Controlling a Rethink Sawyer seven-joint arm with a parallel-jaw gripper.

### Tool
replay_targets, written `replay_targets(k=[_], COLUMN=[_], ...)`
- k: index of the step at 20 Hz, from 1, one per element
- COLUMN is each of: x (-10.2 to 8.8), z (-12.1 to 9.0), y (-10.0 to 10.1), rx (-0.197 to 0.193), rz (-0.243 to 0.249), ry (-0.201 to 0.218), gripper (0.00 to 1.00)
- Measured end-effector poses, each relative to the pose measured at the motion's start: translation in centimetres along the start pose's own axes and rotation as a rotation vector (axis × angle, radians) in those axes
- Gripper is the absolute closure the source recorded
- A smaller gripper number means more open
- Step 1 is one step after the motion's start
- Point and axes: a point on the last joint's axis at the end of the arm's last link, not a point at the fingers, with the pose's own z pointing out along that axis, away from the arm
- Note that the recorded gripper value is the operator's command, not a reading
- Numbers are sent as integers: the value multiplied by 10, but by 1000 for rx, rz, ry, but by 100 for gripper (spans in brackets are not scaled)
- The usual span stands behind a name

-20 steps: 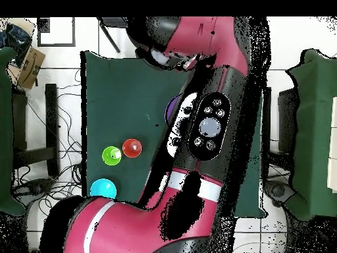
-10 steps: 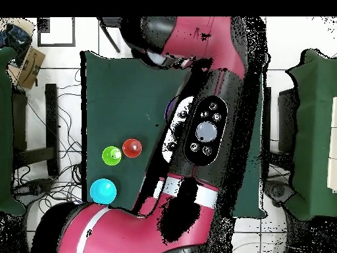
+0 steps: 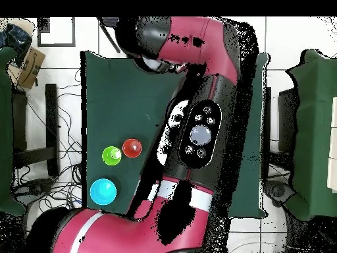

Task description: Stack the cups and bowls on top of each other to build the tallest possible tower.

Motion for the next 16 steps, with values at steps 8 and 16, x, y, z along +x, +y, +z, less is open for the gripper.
replay_targets(k=[8,16], x=[8,22], z=[8,19], y=[-2,-5], rx=[5,19], rz=[2,3], ry=[24,48], gripper=[0,0])
